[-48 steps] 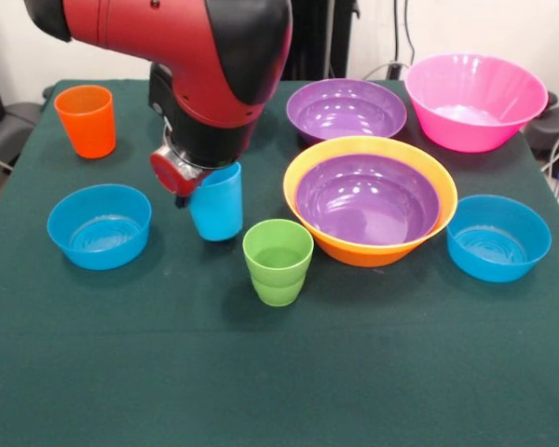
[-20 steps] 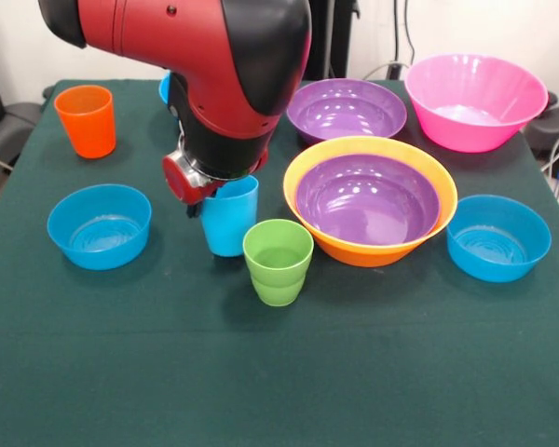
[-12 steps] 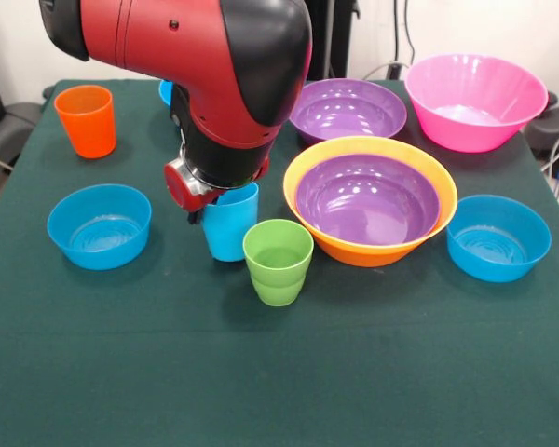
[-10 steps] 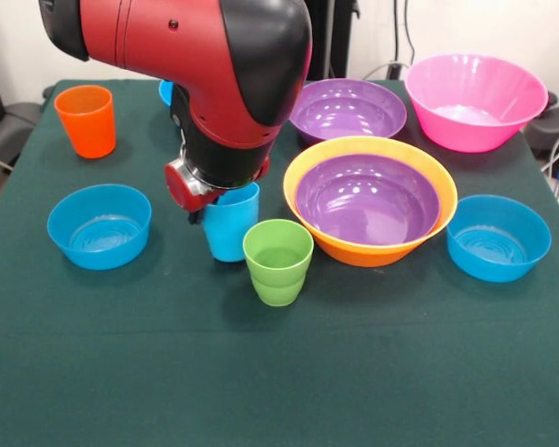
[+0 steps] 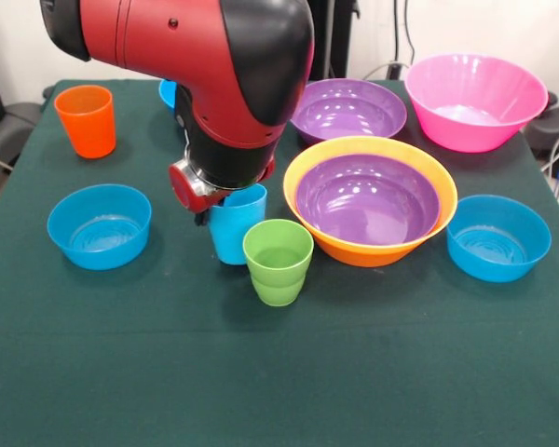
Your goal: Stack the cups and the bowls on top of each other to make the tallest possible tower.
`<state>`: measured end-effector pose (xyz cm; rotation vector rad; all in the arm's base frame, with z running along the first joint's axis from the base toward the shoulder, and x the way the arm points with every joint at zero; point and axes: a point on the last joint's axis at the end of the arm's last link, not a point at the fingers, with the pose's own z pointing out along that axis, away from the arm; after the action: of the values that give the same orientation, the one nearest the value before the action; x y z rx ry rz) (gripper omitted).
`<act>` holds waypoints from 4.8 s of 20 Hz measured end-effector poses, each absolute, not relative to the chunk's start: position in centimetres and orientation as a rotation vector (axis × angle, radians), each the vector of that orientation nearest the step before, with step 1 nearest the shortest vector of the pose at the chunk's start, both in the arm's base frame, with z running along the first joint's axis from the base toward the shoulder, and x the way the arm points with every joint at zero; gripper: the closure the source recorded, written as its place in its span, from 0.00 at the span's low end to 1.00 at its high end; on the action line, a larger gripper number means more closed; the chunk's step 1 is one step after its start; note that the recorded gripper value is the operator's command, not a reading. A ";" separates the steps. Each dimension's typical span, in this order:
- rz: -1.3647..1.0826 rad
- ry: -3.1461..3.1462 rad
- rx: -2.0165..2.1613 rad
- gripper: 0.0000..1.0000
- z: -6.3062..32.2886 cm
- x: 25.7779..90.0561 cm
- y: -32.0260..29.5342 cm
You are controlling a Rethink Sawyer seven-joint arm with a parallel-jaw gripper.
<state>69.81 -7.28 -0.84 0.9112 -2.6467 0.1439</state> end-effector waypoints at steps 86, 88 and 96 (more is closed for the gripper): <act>0.126 -2.621 0.880 1.00 -1.3 69.4 -5.7; 0.124 -2.622 0.878 1.00 -1.3 69.4 -5.7; 0.112 -2.629 0.868 1.00 -1.3 69.4 -5.6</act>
<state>69.41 -5.59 -1.28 0.8683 -2.6286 0.1120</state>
